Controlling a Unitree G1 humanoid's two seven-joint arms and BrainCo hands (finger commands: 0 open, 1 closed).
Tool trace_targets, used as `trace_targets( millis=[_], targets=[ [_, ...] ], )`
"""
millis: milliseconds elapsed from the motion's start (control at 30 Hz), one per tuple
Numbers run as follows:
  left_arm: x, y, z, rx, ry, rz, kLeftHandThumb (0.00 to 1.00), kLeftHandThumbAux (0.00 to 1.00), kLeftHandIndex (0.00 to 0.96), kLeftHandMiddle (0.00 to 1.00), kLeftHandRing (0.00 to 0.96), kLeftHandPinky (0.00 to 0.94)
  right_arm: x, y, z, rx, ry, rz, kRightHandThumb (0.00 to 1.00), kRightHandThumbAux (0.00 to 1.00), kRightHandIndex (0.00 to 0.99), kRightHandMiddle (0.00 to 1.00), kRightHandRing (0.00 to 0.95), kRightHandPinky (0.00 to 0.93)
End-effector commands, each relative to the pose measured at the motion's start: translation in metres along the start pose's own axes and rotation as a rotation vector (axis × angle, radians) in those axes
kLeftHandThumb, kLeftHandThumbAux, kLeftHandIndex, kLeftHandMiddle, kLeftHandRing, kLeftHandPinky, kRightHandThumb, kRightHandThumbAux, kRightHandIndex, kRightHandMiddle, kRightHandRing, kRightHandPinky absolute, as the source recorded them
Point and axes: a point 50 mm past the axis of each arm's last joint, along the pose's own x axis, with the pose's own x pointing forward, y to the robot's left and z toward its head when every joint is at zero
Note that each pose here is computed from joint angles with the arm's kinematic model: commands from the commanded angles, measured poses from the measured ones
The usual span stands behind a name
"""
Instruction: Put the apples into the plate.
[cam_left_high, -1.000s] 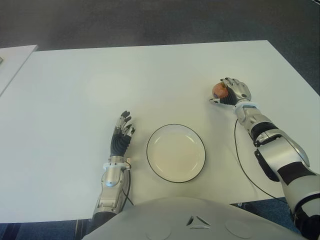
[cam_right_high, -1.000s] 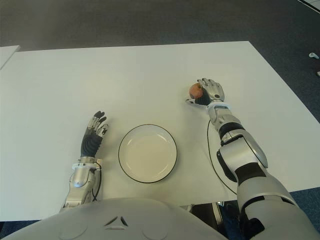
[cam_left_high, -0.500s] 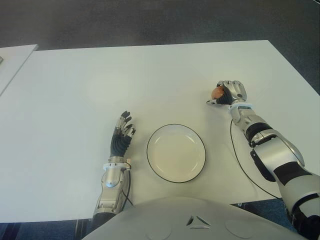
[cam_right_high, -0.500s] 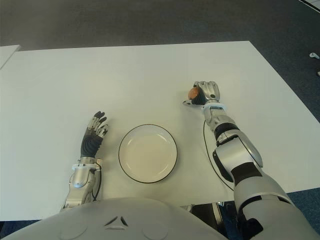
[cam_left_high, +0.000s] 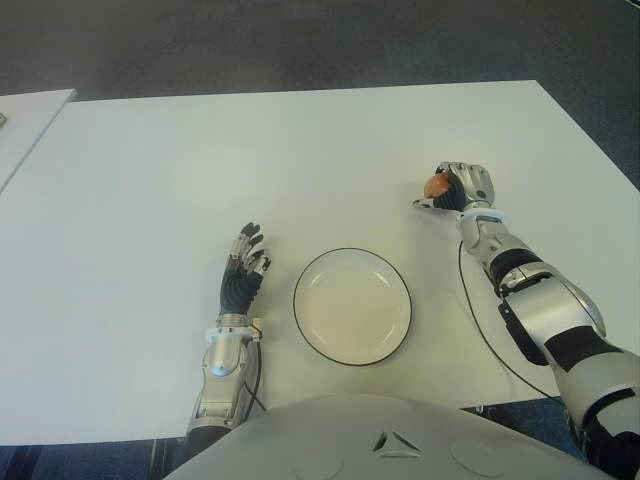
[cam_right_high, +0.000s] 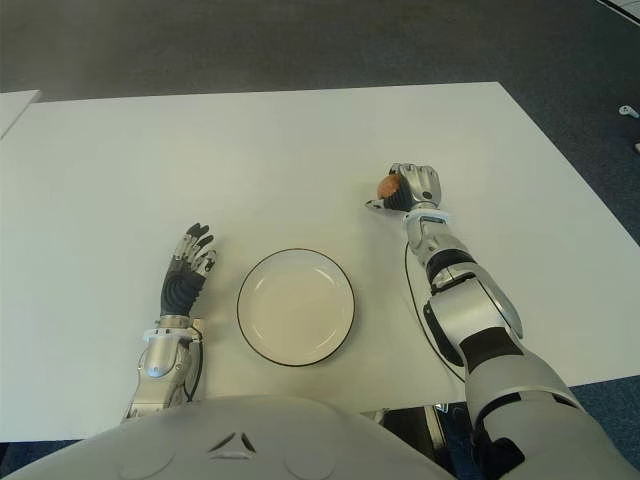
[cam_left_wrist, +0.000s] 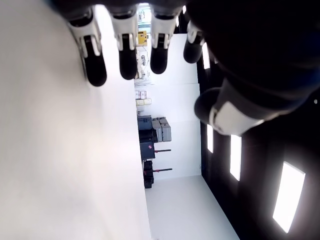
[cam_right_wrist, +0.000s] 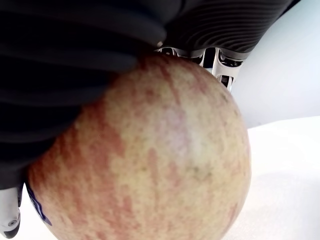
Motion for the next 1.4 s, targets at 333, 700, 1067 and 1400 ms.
trace_targets(
  millis=[333, 700, 1067, 1400],
  targets=[
    [-0.023, 0.001, -0.035, 0.031, 0.203, 0.015, 0.068, 0.573, 0.079, 0.120, 0.147, 0.220, -0.004, 0.007, 0.005, 0.071, -0.008, 0.002, 0.669, 0.695, 0.809, 0.878, 0.856, 0.835],
    [-0.021, 0.000, -0.036, 0.023, 0.187, 0.016, 0.075, 0.566, 0.076, 0.104, 0.121, 0.193, -0.003, 0.004, 0.006, 0.082, -0.021, -0.011, 0.676, 0.696, 0.809, 0.872, 0.857, 0.857],
    [-0.021, 0.001, -0.036, 0.033, 0.183, 0.021, 0.073, 0.561, 0.068, 0.108, 0.129, 0.202, -0.002, 0.002, 0.004, 0.080, -0.024, -0.007, 0.665, 0.704, 0.809, 0.890, 0.866, 0.865],
    [-0.020, 0.001, -0.036, 0.043, 0.169, 0.020, 0.064, 0.550, 0.075, 0.115, 0.136, 0.203, 0.004, -0.008, 0.009, 0.080, -0.060, -0.048, 0.667, 0.713, 0.811, 0.896, 0.872, 0.873]
  ],
)
